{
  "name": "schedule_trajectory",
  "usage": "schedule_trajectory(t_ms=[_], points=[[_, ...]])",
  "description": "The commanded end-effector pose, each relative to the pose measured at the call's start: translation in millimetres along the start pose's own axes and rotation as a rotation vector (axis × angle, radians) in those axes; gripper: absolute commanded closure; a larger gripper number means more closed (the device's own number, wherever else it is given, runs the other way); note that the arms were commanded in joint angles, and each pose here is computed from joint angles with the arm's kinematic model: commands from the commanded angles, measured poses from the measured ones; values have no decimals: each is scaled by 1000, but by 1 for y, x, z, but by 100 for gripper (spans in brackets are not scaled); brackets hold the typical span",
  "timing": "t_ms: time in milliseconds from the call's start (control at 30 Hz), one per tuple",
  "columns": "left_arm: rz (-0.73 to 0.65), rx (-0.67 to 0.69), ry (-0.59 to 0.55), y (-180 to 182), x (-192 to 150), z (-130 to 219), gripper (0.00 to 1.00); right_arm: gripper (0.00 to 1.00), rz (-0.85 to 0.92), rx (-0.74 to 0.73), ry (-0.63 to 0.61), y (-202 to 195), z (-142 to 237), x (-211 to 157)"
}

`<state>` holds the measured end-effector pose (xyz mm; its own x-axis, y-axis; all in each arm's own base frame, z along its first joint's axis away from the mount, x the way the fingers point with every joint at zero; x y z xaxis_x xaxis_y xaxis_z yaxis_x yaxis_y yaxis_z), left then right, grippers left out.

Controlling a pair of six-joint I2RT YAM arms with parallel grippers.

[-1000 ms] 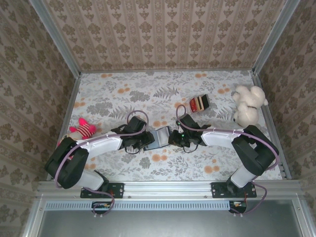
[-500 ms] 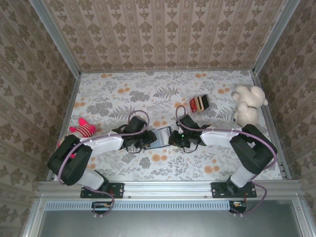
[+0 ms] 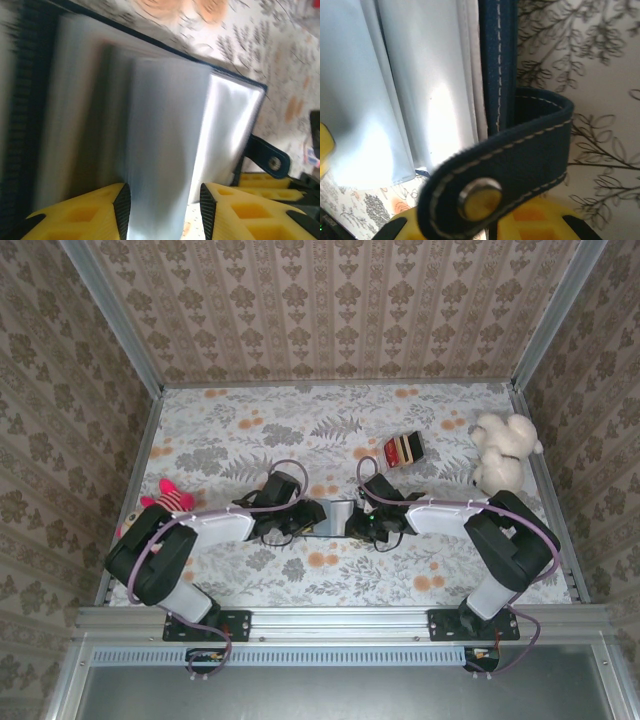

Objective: Take the credit cards out of the card holder

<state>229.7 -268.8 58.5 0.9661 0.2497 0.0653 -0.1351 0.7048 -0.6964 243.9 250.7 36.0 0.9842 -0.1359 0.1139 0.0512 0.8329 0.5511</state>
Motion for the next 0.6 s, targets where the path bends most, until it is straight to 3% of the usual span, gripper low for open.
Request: schedule_trajectory(t_ms=[0, 567], points=[[-61, -112, 60, -28, -6, -2, 55, 83, 41, 42, 6, 15, 0, 3], [-142, -230, 47, -64, 3, -2, 53, 83, 42, 27, 0, 12, -1, 4]])
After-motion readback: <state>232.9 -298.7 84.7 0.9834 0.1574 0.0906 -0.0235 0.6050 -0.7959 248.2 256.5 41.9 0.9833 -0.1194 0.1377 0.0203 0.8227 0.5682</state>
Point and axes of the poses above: each hand's point on the last joint's axis, 136 mm out from that joint toward the fingers, its own z axis back along the fingers, its own y axis along the line the jaws close on, x = y × z, the point moved 2 cm from there along z, back along the fingers, and after that the axes turned 2 degrees about z, right-handed, at the moved point
